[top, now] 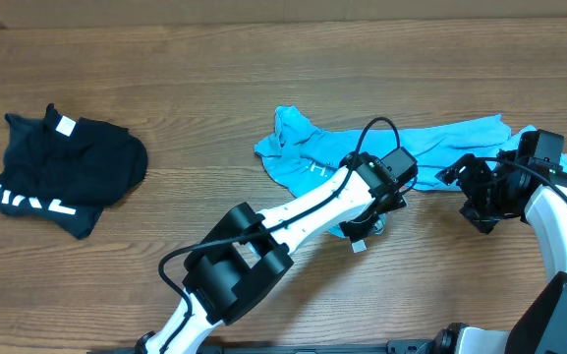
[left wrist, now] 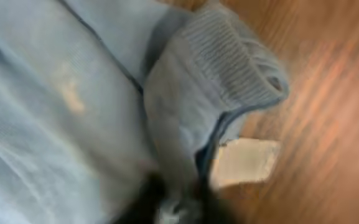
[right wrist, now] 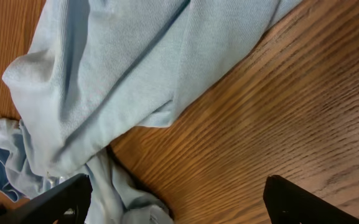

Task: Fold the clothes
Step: 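Grasp the T-shirt edge with the left gripper, right gripper holding other end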

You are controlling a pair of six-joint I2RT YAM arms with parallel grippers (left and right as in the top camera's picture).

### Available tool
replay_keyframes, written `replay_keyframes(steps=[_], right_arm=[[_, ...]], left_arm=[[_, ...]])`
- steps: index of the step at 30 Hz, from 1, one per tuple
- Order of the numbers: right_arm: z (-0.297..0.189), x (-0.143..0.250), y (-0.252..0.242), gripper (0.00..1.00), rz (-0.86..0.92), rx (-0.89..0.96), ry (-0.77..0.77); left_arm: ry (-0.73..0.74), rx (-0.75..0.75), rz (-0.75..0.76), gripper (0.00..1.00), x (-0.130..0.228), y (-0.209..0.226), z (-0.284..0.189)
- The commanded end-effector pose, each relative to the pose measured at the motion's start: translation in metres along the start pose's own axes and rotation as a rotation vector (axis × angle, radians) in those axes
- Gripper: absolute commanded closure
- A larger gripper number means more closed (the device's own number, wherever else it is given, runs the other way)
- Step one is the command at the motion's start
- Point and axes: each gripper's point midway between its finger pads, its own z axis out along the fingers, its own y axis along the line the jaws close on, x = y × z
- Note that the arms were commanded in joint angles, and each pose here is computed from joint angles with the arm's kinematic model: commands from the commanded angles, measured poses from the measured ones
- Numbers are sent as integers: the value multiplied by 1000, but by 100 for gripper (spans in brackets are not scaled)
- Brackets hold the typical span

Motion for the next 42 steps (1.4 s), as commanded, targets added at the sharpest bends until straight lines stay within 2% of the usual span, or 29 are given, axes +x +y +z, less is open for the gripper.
replay_keyframes(steps=[1,3,5,6,8,10,12,15,19,22,24,27,28,29,30,31,34,36,38,39,40,42], right_arm=[[-7,-8,7,8,-17,-17,-28],[-7,-7,7,7,-14,-15,-23],[-7,-6,8,8,-26,-23,-19],[-7,-5,15,8,-89,-59,-12],[-12,3,44,13,-221,-224,25],[-15,5,57,18,-270,-302,34],[-15,5,57,18,-270,-302,34],[-15,8,55,21,-262,-297,48],[-12,18,44,33,-220,-242,89],[-5,27,38,33,-232,-167,106],[3,41,50,25,-295,-141,124],[18,34,57,21,-291,-30,35],[22,29,69,22,-326,-60,3],[23,26,74,27,-335,-76,-11],[24,24,75,39,-328,-81,-18],[27,23,73,42,-314,-72,-15],[36,16,78,43,-326,-89,-28],[36,16,78,51,-325,-89,-29],[37,20,72,54,-313,-68,-8],[37,23,69,54,-302,-57,6],[37,26,61,46,-275,-24,19],[36,29,38,42,-193,89,22]], left_arm=[[-12,-100,-145,96,2,32,-6],[11,-195,-243,96,10,61,-32],[-39,-335,-377,96,13,105,-104],[-93,-383,-425,96,15,122,-143],[-307,-439,-513,96,18,153,-239],[-474,-489,-566,96,39,173,-313],[-516,-526,-574,96,62,179,-343],[-555,-601,-587,96,82,184,-371],[-554,-766,-603,96,102,198,-399],[-553,-799,-618,96,106,201,-403],[-553,-800,-618,96,106,202,-403],[-552,-804,-619,96,106,202,-404],[-545,-813,-622,96,108,202,-404],[-535,-827,-627,96,112,203,-405],[-523,-841,-631,96,116,203,-406],[-515,-851,-634,96,121,202,-408],[-522,-846,-632,96,132,195,-416],[-517,-844,-631,96,140,190,-419],[-514,-837,-631,96,145,187,-421],[-516,-838,-631,96,146,186,-422],[-519,-839,-633,96,146,186,-423],[-522,-838,-636,96,146,186,-423]])
